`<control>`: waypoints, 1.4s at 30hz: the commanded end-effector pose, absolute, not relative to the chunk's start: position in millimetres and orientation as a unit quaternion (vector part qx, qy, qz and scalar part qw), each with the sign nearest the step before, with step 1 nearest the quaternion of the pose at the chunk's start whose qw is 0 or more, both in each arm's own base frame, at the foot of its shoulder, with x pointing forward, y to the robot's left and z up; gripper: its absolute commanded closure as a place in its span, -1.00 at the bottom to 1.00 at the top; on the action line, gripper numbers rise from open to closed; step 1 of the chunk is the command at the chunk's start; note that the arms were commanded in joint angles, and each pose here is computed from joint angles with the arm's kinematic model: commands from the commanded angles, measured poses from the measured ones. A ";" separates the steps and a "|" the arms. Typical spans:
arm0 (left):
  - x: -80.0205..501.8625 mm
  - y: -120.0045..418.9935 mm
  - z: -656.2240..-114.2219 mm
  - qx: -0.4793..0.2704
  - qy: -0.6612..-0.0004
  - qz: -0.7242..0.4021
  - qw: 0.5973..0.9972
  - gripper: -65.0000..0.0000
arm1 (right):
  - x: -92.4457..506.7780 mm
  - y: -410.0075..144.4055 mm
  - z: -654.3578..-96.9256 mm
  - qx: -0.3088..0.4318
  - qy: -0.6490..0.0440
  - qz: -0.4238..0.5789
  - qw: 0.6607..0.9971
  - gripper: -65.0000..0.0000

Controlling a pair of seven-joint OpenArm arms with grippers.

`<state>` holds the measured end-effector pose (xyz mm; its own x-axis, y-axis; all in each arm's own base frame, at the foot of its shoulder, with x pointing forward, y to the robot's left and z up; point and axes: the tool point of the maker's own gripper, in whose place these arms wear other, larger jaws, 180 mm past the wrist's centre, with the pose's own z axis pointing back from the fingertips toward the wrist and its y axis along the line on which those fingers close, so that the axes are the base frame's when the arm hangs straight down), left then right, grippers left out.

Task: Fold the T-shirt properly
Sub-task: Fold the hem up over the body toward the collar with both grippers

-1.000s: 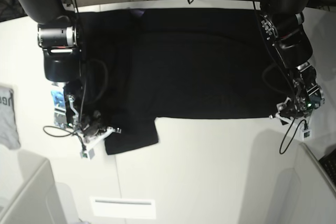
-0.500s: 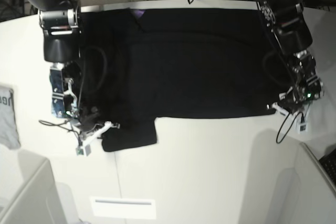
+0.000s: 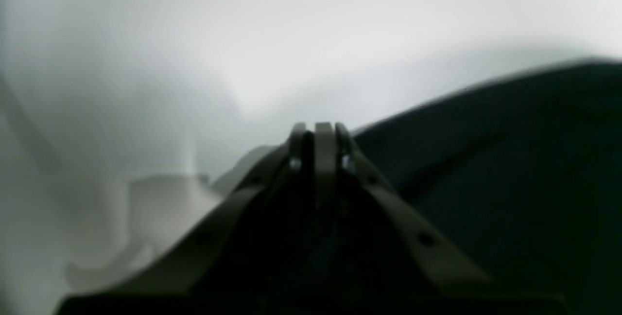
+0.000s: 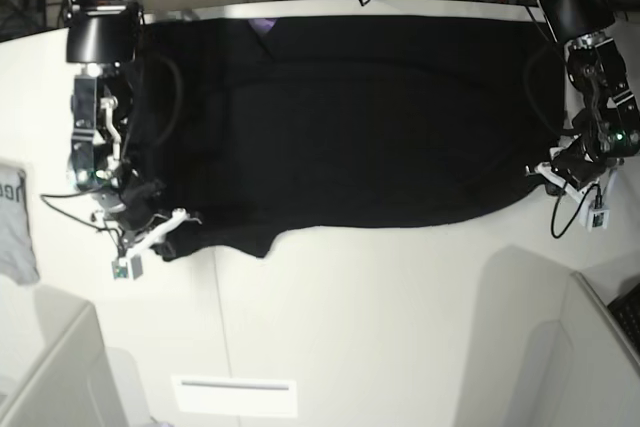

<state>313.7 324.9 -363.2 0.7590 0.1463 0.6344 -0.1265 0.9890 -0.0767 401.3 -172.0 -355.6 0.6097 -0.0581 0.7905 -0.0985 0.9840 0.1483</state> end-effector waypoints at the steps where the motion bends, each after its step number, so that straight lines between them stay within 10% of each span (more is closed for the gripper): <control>1: 317.6 330.2 -347.5 -0.003 -0.360 0.062 0.931 1.00 | 408.3 -179.8 -332.2 0.084 -0.469 0.011 0.879 1.00; 42: 181.9 326.0 -347.3 0.057 -0.280 -0.100 0.953 1.00 | 177.7 -220.1 -362.0 0.077 -0.363 -0.094 0.924 1.00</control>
<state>175.3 322.5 -357.8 0.8416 -0.1991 0.5021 0.1484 0.9790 0.1396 171.3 -216.5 -372.6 0.7442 -0.2453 0.6212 0.1345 0.9661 0.2204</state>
